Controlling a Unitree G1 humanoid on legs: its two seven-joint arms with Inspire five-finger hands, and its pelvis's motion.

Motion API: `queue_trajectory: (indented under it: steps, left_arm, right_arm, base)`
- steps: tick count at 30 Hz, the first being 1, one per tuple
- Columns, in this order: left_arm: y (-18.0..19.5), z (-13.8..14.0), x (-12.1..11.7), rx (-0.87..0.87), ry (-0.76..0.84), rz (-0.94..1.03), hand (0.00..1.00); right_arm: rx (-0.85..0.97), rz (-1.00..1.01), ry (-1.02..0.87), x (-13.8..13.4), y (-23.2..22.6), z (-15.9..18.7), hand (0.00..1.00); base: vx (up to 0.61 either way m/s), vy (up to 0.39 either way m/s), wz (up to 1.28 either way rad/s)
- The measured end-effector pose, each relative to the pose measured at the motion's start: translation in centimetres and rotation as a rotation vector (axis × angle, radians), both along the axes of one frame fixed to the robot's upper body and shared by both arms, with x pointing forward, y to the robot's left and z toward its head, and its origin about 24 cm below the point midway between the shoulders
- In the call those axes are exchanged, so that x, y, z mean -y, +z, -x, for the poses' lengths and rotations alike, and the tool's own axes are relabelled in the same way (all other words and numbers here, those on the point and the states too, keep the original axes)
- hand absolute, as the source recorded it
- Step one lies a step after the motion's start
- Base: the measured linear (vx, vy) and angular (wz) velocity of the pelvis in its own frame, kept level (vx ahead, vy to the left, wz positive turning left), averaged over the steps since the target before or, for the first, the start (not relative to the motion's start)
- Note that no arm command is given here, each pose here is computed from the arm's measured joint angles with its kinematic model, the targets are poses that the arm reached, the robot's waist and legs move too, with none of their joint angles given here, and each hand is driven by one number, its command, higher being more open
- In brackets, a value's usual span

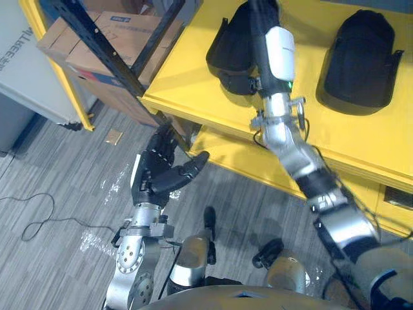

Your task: Walk over and take three plastic housings, then place them on the shelf

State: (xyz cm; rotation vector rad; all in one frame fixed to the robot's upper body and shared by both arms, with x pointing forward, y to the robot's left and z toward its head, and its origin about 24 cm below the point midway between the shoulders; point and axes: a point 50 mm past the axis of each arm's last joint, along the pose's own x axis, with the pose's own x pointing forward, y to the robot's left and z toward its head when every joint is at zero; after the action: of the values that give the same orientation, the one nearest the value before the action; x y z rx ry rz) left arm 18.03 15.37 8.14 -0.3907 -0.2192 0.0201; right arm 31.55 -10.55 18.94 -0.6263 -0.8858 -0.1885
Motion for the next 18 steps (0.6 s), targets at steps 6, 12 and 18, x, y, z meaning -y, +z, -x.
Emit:
queue_trajectory:
  steps: [6,12,18]
  left_arm:
    - [-2.4,0.0,-3.3,-0.14,0.216,-0.107,1.0]
    - [-10.7,3.5,-9.8,-0.554,0.505,-0.14,1.0]
    - [-18.2,10.2,-11.1,-0.959,0.625,-0.078,1.0]
  right_arm:
    - [-0.103,-0.258,-0.117,5.2,-4.9,6.1,1.0]
    - [-0.069,-0.32,-0.531,14.1,-6.9,12.4,1.0]
    - [-0.47,-0.569,-0.831,19.3,-15.8,18.2,1.0]
  base:
    - [0.08,0.018,-0.42]
    - [0.02,0.014,-0.5]
    - [0.04,-0.018,-0.32]
